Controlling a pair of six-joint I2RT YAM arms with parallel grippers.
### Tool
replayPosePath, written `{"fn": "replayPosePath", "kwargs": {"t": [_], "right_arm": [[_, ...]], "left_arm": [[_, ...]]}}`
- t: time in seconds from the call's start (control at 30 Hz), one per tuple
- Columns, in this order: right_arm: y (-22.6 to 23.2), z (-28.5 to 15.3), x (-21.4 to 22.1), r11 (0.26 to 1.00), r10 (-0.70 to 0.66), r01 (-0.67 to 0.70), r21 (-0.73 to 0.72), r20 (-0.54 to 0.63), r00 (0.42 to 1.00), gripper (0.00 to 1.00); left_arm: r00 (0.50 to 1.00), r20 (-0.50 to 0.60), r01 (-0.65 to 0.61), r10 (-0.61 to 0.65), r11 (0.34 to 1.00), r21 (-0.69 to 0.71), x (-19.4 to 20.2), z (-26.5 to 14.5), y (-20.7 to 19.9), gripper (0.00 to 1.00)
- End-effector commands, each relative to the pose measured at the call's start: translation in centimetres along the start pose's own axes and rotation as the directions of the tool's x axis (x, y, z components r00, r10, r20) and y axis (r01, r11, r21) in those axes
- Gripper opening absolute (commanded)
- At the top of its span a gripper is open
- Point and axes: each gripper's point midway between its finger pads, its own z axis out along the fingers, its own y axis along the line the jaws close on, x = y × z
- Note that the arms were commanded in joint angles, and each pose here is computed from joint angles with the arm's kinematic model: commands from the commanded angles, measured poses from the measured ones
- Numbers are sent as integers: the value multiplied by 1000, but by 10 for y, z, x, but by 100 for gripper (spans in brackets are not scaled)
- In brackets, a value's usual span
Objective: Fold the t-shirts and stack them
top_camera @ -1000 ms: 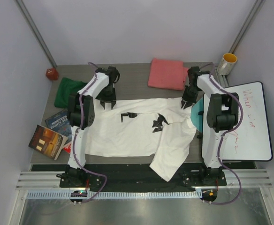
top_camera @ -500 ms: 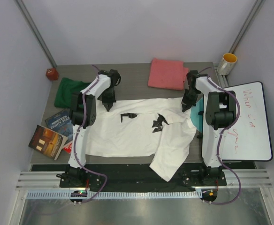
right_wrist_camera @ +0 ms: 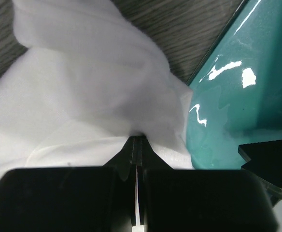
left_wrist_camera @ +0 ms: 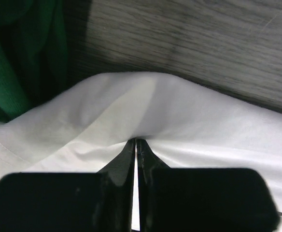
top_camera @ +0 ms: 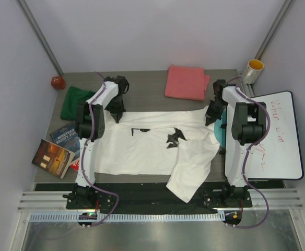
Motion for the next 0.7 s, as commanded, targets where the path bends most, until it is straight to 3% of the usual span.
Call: {"fn": "replayPosePath", "kwargs": {"t": [0.0, 0.27, 0.47, 0.67], "right_arm": [[-31, 3, 7, 994, -4, 6, 105, -15, 1000, 4], [-25, -32, -3, 997, -1, -3, 76, 57, 998, 7], [-2, -92, -41, 1000, 17, -12, -21, 248, 969, 12], [16, -99, -78, 998, 34, -17, -59, 302, 953, 1]], "left_arm": [[999, 32, 36, -36, 999, -10, -15, 4, 9, 11], [998, 60, 31, -34, 998, 47, -17, -14, 5, 21], [990, 130, 34, -50, 991, 126, -30, -38, -4, 25], [986, 154, 28, -56, 984, 174, -41, -48, -14, 25]]}}
